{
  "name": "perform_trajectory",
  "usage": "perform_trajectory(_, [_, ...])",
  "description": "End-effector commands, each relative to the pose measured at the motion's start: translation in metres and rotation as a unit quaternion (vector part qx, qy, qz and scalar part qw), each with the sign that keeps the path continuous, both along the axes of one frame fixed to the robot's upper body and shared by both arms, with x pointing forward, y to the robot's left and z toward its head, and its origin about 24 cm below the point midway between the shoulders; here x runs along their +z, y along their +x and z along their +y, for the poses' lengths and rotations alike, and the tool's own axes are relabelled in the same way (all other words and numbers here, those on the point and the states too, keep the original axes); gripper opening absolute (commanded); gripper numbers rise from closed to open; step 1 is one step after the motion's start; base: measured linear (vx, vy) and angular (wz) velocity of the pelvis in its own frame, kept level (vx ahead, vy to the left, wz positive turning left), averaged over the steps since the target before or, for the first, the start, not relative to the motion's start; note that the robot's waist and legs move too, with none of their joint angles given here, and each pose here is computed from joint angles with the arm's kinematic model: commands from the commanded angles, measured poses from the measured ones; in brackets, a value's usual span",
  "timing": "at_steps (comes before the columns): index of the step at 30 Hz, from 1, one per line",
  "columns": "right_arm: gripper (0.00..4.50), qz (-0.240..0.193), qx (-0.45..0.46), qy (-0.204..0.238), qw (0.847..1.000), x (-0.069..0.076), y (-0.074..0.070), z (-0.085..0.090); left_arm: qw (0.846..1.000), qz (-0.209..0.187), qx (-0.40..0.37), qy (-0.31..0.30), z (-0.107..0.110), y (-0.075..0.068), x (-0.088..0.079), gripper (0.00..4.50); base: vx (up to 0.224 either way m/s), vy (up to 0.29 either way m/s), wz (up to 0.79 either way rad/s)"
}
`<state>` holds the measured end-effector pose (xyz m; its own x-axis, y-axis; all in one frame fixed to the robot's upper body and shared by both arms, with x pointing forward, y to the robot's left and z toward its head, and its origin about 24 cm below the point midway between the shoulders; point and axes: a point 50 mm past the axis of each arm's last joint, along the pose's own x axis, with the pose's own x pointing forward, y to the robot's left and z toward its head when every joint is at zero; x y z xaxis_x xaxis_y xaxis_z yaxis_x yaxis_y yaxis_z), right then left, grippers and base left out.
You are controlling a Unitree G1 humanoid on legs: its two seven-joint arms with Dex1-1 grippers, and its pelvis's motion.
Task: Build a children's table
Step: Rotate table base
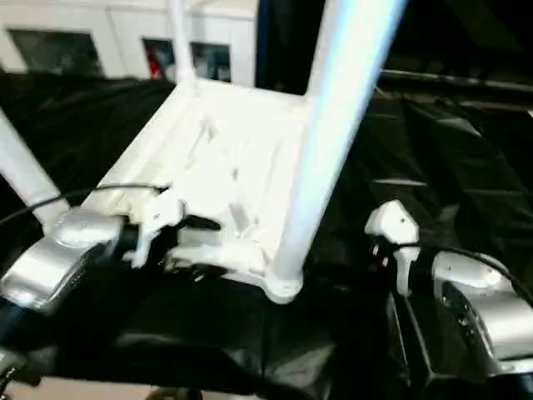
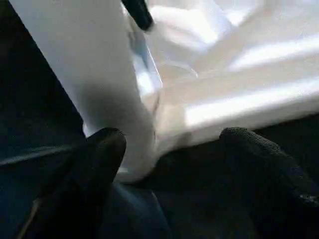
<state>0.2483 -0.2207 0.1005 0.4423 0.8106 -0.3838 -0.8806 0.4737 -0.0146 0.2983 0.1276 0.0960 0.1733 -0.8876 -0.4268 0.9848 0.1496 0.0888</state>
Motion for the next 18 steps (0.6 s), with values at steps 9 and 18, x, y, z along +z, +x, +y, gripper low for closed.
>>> perform_trajectory(9, [3.63,0.009,0.011,-0.034,0.999,0.002,-0.002,-0.018,0.994,0.014,-0.099,0.047,-0.042,0.0,-0.016,4.0,0.0,0.0,0.0])
perform_trajectory(18, [3.63,0.029,0.029,-0.062,0.997,-0.003,-0.02,-0.017,0.993,-0.004,-0.096,0.07,-0.043,0.007,-0.03,3.15,0.0,0.0,0.0])
